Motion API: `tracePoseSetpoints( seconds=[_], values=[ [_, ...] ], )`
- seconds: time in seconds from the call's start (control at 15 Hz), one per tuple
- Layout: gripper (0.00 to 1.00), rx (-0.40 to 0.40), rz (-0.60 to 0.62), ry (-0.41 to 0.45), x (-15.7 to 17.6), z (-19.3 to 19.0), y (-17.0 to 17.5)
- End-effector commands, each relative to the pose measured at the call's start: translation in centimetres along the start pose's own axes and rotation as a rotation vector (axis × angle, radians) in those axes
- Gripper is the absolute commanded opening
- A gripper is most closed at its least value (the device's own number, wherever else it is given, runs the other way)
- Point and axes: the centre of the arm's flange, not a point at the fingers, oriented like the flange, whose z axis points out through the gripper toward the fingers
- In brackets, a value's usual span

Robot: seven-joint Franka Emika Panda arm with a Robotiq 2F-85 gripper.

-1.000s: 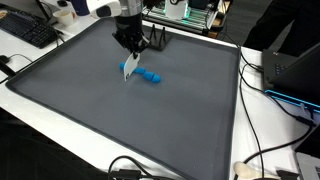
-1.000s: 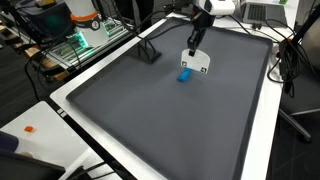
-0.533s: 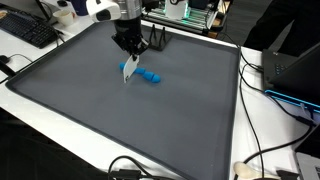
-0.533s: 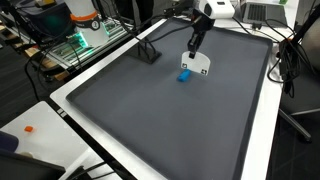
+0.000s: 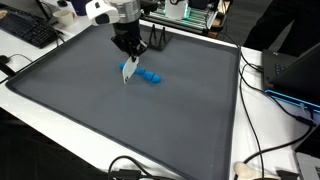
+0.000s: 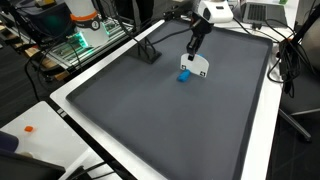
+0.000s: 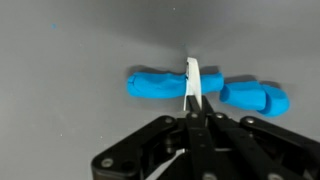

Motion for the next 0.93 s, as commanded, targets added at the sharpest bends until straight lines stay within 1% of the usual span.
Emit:
tracePoseSetpoints(
  seconds=[0.0, 0.47, 0.87],
  values=[
    [0.01, 0.016, 0.004, -0.054, -0.4, 1.7, 1.1],
    [0.01, 0.024, 0.027, -0.150, -1.3, 2.0, 2.0],
    [0.01, 0.055, 0.005, -0.146, -1.7, 0.7, 2.0]
  ],
)
